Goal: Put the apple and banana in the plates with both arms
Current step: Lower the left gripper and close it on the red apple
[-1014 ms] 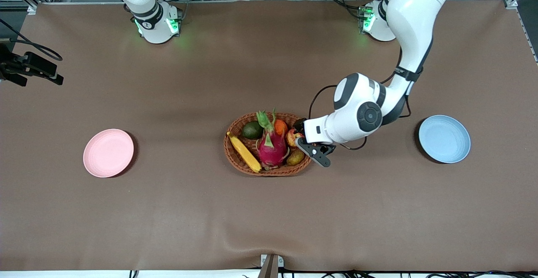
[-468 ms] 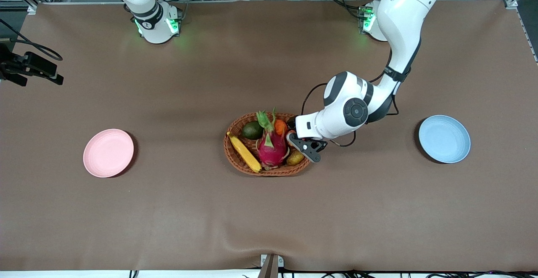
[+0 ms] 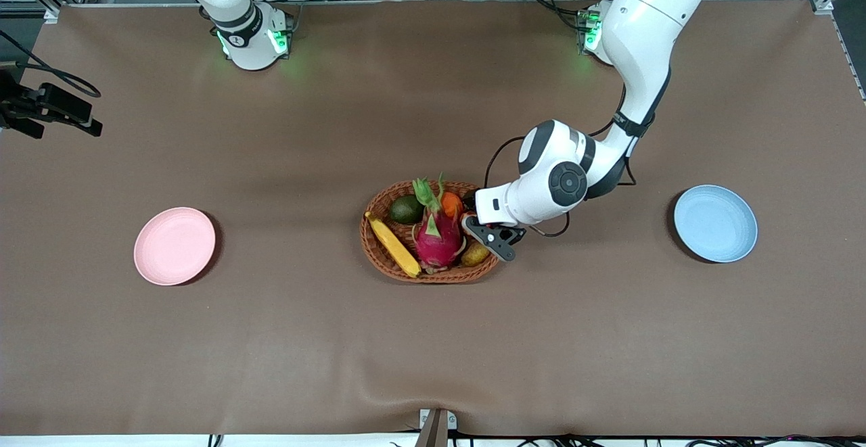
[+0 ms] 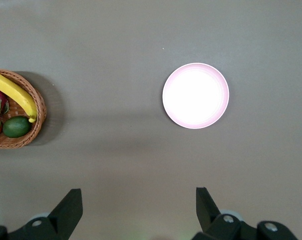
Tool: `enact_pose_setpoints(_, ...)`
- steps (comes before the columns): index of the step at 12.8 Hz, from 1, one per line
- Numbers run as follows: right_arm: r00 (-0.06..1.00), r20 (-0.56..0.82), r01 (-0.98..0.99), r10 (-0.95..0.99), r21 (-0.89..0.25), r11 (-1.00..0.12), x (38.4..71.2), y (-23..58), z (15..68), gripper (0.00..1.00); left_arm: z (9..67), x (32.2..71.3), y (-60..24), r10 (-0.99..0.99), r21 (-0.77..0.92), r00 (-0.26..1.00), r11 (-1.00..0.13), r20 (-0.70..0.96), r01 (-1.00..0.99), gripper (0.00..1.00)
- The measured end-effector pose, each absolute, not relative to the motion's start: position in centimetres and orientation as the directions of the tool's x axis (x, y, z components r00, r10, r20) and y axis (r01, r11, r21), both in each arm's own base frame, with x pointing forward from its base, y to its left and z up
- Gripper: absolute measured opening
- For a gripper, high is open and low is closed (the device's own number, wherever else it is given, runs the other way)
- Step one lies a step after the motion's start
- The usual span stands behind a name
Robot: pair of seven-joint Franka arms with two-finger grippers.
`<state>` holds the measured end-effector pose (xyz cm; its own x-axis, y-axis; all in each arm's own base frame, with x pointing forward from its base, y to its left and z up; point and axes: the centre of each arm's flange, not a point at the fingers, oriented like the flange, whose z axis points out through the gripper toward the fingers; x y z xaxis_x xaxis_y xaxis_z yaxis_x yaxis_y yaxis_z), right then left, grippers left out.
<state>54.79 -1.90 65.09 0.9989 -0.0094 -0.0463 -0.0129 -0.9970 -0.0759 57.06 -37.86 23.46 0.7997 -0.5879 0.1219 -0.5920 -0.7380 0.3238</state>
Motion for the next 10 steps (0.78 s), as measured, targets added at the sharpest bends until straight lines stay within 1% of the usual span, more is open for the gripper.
enact_pose_setpoints(9,0.999,-0.046,-0.013,-0.009,-0.076,-0.997,54.8,-1.9,65.1,1.0,22.0,56.1,-39.1,-0.596,0.317,0.792,-0.731,0.135,-0.604,1.0)
enact_pose_setpoints(10,0.999,-0.046,-0.013,-0.009,-0.076,-0.997,54.8,-1.9,65.1,1.0,21.9,56.1,-39.2,-0.596,0.317,0.791,-0.731,0.134,-0.604,0.97)
